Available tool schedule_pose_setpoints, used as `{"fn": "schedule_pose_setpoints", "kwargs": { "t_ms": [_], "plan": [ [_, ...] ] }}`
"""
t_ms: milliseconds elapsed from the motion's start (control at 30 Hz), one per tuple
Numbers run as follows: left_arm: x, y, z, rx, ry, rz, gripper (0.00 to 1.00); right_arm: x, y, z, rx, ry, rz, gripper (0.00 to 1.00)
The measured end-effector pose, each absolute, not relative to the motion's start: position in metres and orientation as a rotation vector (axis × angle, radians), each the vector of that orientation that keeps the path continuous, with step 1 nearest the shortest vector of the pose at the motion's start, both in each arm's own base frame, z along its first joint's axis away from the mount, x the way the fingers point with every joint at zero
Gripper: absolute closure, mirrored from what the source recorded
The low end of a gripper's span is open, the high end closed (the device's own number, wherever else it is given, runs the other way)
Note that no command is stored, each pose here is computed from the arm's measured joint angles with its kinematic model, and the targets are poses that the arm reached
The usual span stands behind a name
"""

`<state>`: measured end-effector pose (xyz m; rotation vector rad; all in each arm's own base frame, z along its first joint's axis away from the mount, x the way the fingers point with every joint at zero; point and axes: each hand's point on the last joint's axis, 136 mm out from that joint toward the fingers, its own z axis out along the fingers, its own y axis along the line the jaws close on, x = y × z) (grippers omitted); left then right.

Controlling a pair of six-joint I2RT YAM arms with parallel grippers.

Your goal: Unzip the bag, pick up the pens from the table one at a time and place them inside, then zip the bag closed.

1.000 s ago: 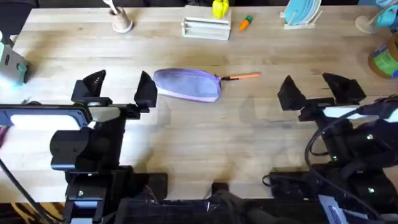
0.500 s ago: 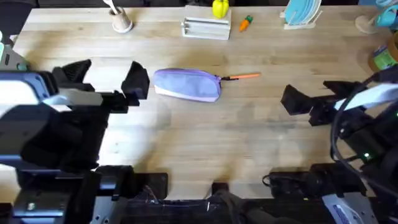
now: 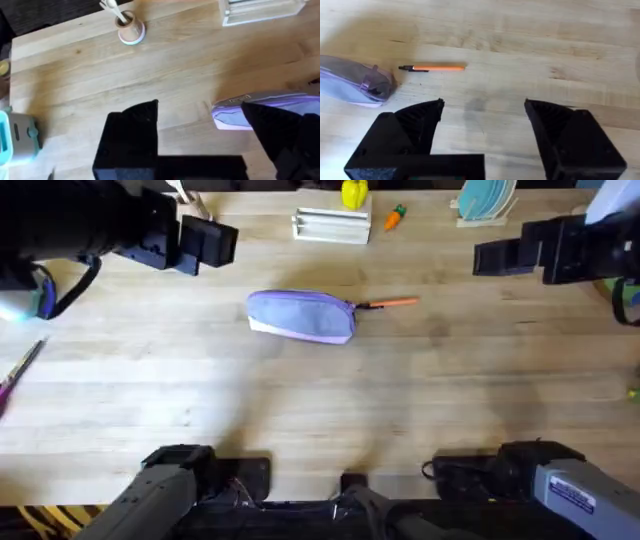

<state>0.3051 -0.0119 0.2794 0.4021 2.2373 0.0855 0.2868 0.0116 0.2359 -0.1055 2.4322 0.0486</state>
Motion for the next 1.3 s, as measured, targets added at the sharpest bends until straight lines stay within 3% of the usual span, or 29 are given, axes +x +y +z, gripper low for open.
{"fn": "schedule_pose_setpoints", "kwargs": {
  "t_ms": [167, 367, 400, 533, 1033, 1300],
  "plan": [
    [0.301, -0.032, 0.254, 0.79, 2.242, 0.058, 0.008, 0.288, 0.012, 0.235, -0.106, 2.441, 0.049, 0.005],
    [0.304, -0.033, 0.246, 0.999, 2.191, 0.123, 0.007, 0.288, 0.012, 0.235, -0.106, 2.442, 0.05, 0.005],
    [0.306, -0.04, 0.235, 1.265, 2.091, 0.141, 0.01, 0.288, 0.012, 0.235, -0.106, 2.442, 0.049, 0.005],
    [0.311, -0.045, 0.211, 1.464, 2.015, 0.057, 0.009, 0.288, 0.012, 0.235, -0.106, 2.442, 0.049, 0.004],
    [0.334, -0.055, 0.153, 1.578, 1.735, -0.411, 0.01, 0.288, 0.012, 0.235, -0.106, 2.442, 0.049, 0.004],
    [0.317, -0.069, 0.12, 1.573, 1.733, -0.688, 0.01, 0.288, 0.012, 0.235, -0.106, 2.442, 0.05, 0.004]
  ]
}}
